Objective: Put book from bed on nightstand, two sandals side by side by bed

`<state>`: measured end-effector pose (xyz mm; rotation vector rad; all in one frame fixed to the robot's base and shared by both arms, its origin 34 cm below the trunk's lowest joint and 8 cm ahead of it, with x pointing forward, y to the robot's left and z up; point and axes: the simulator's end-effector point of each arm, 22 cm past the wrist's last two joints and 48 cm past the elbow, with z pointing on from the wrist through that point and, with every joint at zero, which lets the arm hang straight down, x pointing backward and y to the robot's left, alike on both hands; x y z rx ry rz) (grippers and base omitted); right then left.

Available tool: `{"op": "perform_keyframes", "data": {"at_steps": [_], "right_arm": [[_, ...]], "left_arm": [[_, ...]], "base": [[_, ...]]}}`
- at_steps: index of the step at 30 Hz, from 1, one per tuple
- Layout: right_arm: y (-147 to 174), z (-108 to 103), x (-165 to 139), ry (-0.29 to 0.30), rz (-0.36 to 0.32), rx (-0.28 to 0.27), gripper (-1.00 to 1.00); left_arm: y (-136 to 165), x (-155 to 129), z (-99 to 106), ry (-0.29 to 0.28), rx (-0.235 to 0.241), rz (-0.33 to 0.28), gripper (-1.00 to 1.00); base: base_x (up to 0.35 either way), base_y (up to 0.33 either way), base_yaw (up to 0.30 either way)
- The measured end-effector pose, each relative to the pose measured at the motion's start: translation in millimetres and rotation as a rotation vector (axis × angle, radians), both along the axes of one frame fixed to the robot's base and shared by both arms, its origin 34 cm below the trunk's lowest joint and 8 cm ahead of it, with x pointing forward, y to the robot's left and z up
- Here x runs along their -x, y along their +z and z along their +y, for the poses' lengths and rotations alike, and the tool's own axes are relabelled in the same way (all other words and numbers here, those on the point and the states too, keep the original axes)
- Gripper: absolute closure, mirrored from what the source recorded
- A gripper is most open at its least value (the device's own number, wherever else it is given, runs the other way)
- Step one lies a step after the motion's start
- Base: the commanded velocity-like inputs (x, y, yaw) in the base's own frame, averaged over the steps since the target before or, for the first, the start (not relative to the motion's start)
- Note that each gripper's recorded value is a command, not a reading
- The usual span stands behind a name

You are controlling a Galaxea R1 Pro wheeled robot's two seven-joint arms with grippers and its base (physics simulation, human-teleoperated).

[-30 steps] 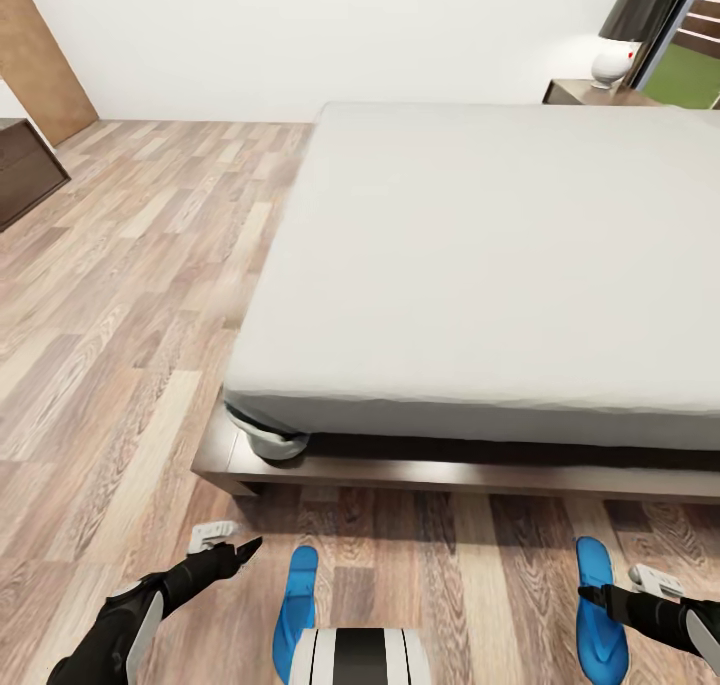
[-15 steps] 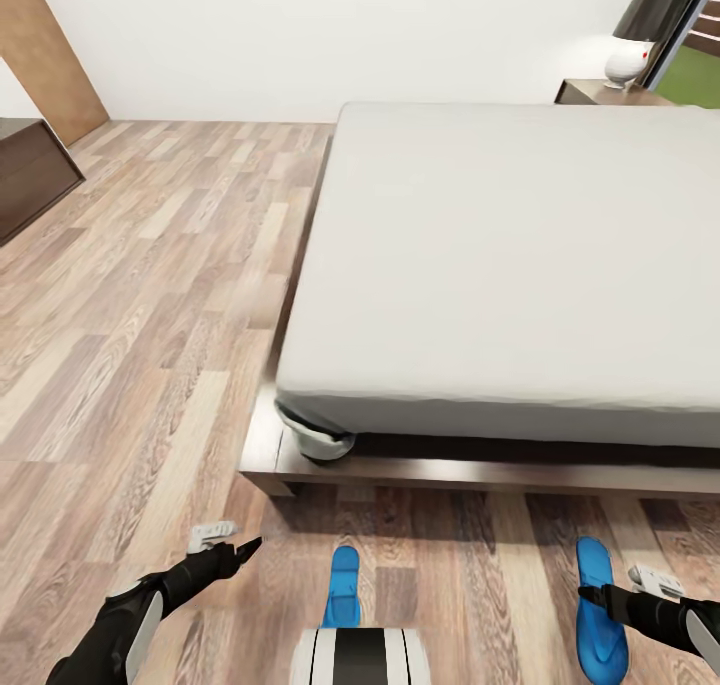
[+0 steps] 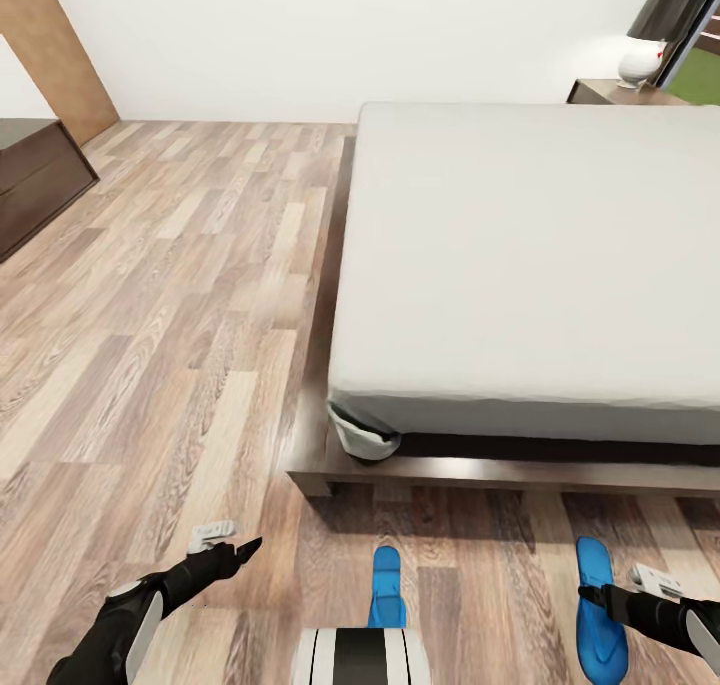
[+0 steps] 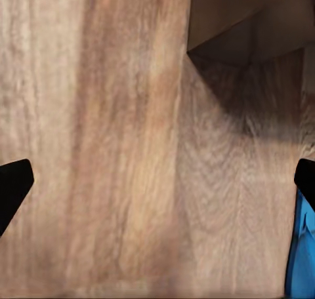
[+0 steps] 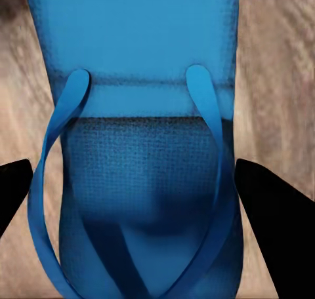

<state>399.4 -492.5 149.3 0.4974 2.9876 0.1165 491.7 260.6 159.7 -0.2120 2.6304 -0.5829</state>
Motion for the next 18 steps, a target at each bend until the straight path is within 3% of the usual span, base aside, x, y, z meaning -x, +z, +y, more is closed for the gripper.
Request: {"op": "perform_keyframes", "data": {"at_steps": [18], "right_arm": [[0.0, 0.1, -0.1, 0.0, 0.0, -0.001, 1.0]], "left_arm": [[0.0, 0.0, 0.0, 0.0, 0.0, 0.0, -1.0]], "base": [[0.0, 0.281, 0.0]]}}
